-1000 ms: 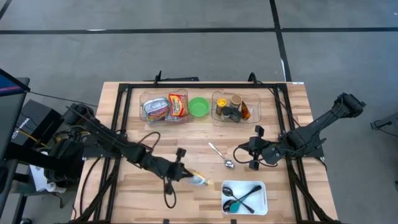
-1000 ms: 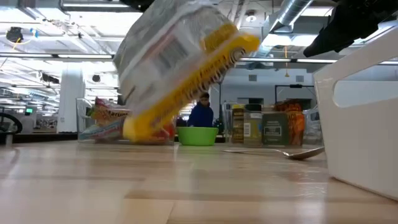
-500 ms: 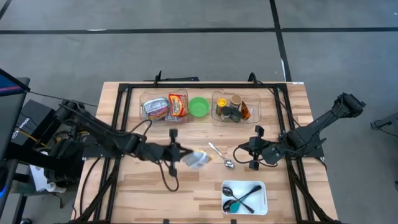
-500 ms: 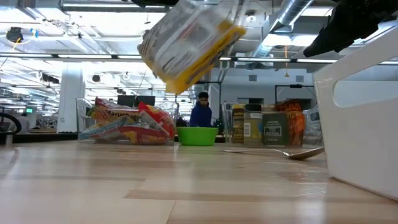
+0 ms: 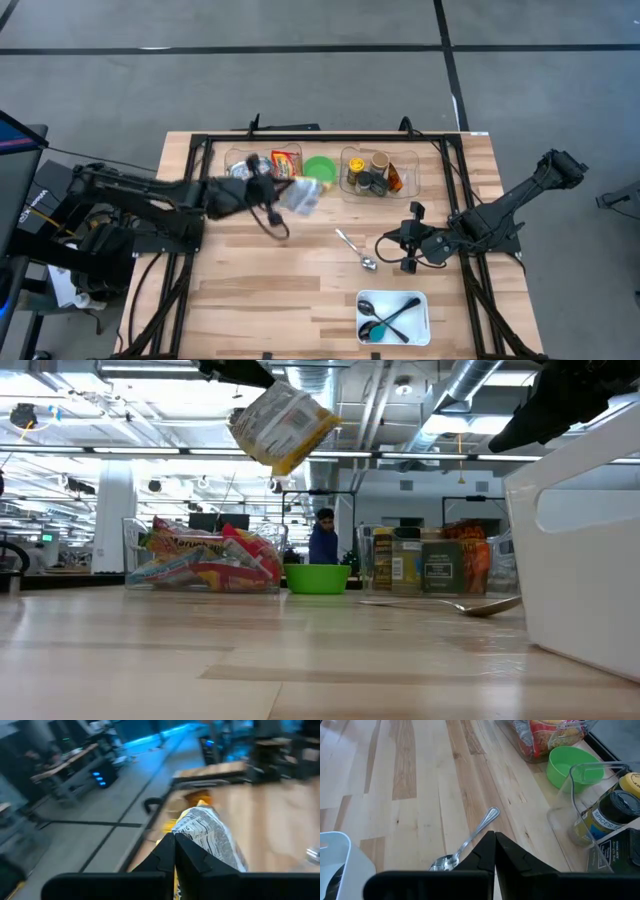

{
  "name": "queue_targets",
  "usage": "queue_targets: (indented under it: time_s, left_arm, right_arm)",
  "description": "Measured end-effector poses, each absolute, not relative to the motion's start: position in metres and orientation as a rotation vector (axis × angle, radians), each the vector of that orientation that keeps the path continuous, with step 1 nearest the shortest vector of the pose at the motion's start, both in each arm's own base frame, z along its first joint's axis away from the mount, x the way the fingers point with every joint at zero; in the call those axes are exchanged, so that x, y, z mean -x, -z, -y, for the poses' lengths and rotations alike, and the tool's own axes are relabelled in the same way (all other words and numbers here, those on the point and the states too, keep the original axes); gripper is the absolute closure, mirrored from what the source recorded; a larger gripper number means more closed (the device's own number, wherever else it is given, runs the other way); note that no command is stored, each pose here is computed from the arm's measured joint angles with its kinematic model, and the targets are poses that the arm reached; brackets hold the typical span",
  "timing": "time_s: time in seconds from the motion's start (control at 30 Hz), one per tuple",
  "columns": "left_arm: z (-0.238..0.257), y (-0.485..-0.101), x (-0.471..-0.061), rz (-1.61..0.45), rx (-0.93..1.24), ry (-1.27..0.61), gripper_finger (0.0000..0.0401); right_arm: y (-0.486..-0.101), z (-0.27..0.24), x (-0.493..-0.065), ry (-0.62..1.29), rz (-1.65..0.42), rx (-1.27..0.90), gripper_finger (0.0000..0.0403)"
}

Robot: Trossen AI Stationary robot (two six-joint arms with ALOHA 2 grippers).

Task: Pick & Place Food Item
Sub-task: Put the yellow noodle pack in the left transparent bin

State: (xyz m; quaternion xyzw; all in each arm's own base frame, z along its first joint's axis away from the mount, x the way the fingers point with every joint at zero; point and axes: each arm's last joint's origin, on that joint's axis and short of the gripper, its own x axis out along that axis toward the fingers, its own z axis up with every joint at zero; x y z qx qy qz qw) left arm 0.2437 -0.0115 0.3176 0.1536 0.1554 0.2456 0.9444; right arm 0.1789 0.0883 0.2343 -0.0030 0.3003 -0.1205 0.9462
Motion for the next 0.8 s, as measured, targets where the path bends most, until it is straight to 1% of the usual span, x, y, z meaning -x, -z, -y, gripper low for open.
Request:
queue_targets:
  time_s: [0.3,0.47,0.8]
  left_arm:
    - [-0.038,-0.334,-0.223,-0.281,-0.254,-0.722,0.0401]
    - [-0.059,-0.328,-0.214,-0.355,-0.222,-0.811,0.0401]
    - [-0.089,-0.313,-0.197,-0.439,0.006,-0.986,0.0401]
  right_arm:
    - [-0.234,-0.088,-0.179,0.245,-0.612,0.007,0.0402]
    - [-0.234,-0.088,-0.179,0.246,-0.613,0.007,0.0402]
    - [-0.234,-0.088,-0.179,0.246,-0.613,0.007,0.0402]
